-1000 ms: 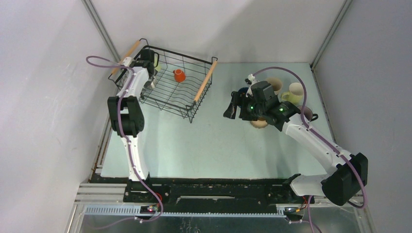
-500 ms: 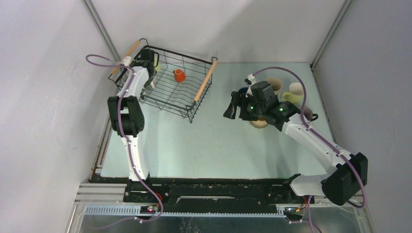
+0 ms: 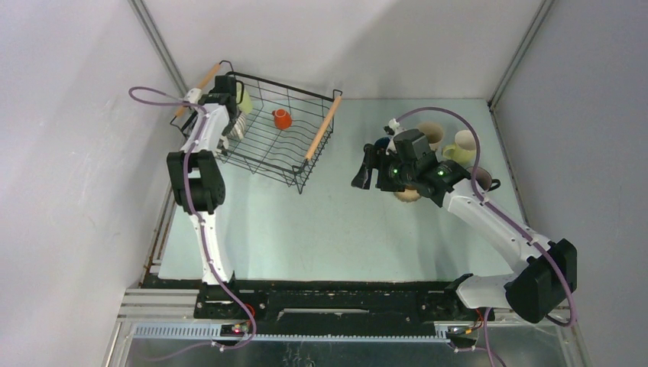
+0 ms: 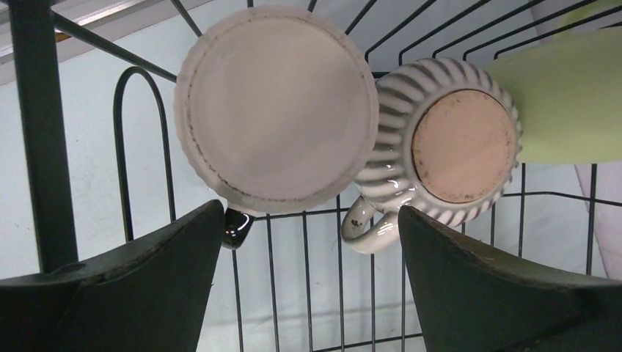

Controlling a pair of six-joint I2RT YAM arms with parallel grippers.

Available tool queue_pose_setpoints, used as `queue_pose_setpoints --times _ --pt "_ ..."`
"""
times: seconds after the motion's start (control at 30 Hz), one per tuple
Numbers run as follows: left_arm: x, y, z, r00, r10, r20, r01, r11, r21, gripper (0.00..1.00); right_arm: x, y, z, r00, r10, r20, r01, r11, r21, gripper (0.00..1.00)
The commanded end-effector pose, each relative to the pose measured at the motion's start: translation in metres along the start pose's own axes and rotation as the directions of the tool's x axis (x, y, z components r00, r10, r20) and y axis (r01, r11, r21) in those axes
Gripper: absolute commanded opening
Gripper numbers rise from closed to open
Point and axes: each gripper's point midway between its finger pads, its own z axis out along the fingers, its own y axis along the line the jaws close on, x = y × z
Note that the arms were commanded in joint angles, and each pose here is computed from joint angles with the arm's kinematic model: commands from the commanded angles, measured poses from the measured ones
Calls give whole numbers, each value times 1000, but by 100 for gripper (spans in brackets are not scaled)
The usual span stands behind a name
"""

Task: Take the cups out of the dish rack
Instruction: Unload the cup from the dish rack.

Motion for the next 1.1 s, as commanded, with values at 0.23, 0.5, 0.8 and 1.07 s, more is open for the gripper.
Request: queue_pose_setpoints --times 0.23,0.5,0.8,1.07 --pt "0 -9 2 998 -57 -24 57 998 19 94 -3 1 4 1000 -15 11 15 1000 -16 88" --pt "8 -11 -2 997 -59 -45 60 998 30 72 -4 3 6 1000 -7 12 7 1000 -22 87" --pt "14 -11 -4 995 -68 -69 71 997 28 61 -2 4 7 1000 -7 9 8 1000 -20 86" --pt "18 -11 -11 992 -95 -88 97 995 21 58 0 6 8 1000 -8 4 8 1000 -19 86"
